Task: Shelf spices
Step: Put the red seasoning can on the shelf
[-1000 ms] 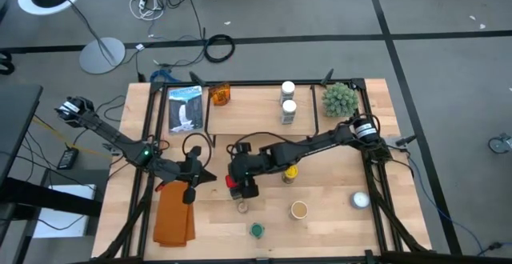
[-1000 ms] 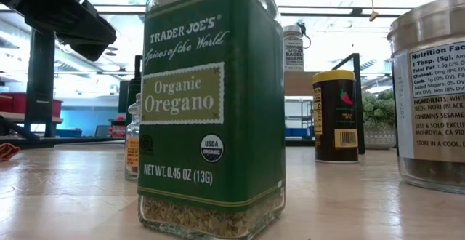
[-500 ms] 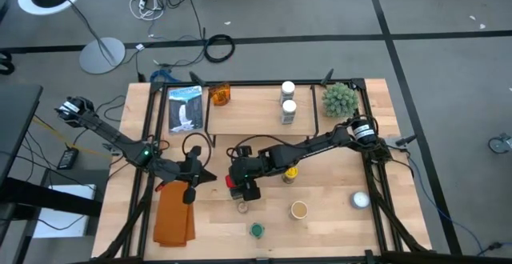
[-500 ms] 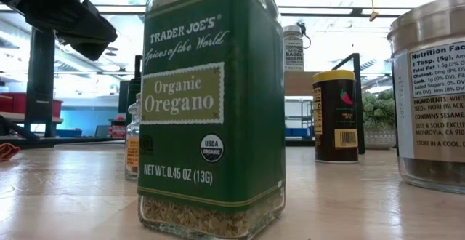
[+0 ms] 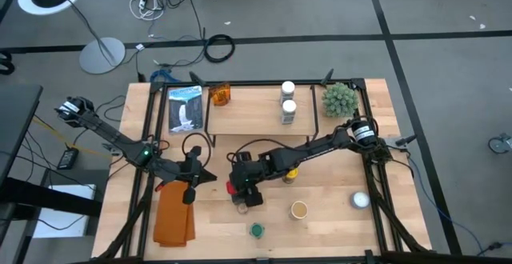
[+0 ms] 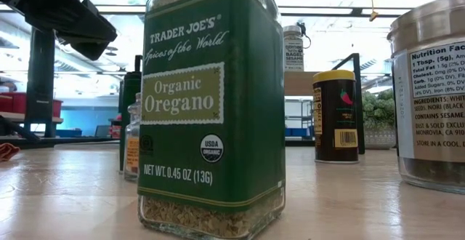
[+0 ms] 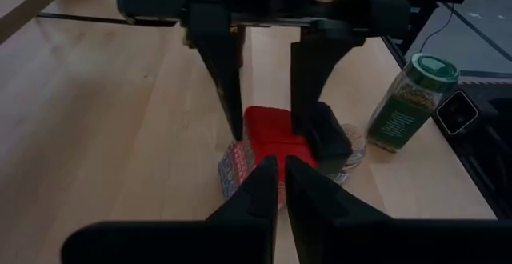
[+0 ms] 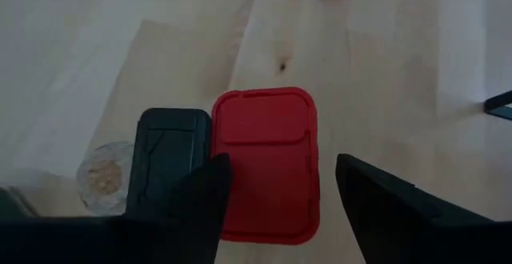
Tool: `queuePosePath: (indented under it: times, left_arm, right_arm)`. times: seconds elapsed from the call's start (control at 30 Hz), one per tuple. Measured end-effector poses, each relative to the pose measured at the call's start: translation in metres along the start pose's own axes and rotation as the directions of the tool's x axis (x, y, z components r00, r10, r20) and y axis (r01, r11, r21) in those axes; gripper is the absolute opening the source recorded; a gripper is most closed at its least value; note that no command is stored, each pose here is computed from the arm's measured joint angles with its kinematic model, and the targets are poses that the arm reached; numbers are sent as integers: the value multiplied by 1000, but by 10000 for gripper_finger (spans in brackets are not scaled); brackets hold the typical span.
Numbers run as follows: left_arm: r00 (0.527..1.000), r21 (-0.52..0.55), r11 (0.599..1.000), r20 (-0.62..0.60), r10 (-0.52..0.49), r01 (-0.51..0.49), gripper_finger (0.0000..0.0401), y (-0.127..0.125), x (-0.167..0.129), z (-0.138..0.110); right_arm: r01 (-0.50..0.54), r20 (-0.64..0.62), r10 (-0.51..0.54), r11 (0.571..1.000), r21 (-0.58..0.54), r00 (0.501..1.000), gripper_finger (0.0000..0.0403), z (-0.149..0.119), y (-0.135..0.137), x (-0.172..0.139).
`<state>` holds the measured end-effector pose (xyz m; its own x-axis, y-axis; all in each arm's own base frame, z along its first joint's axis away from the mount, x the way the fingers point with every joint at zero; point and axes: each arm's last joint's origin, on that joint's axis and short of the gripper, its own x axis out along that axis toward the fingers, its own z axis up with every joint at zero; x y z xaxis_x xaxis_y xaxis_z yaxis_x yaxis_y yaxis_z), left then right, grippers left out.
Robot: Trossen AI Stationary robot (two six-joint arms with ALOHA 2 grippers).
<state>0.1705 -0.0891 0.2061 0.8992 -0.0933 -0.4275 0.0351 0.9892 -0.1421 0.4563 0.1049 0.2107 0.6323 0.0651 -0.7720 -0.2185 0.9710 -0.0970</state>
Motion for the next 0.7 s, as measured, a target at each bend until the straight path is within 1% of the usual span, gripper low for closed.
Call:
queuePosePath:
  times: [0.13, 0.23, 0.33, 0.53, 0.7]
  left_arm:
    - [1000, 0, 1000, 1, 0, 0, 30, 0, 0, 0]
    - [1000, 0, 1000, 2, -1, 1, 30, 0, 0, 0]
    - [1000, 0, 1000, 0, -3, 3, 30, 0, 0, 0]
    - [1000, 0, 1000, -1, -3, 3, 30, 0, 0, 0]
    - [1000, 0, 1000, 0, -3, 3, 30, 0, 0, 0]
  right_arm:
    - [17, 21, -17, 1000, 3, 1000, 230, 2, -1, 0]
    - [65, 18, -65, 998, 8, 998, 227, 2, -6, 0]
    - [70, 19, -71, 997, 14, 997, 226, 2, -8, 0]
    - [51, 45, -55, 996, 74, 997, 226, 4, -7, 0]
    - [-6, 58, -2, 991, 133, 998, 225, 5, -5, 0]
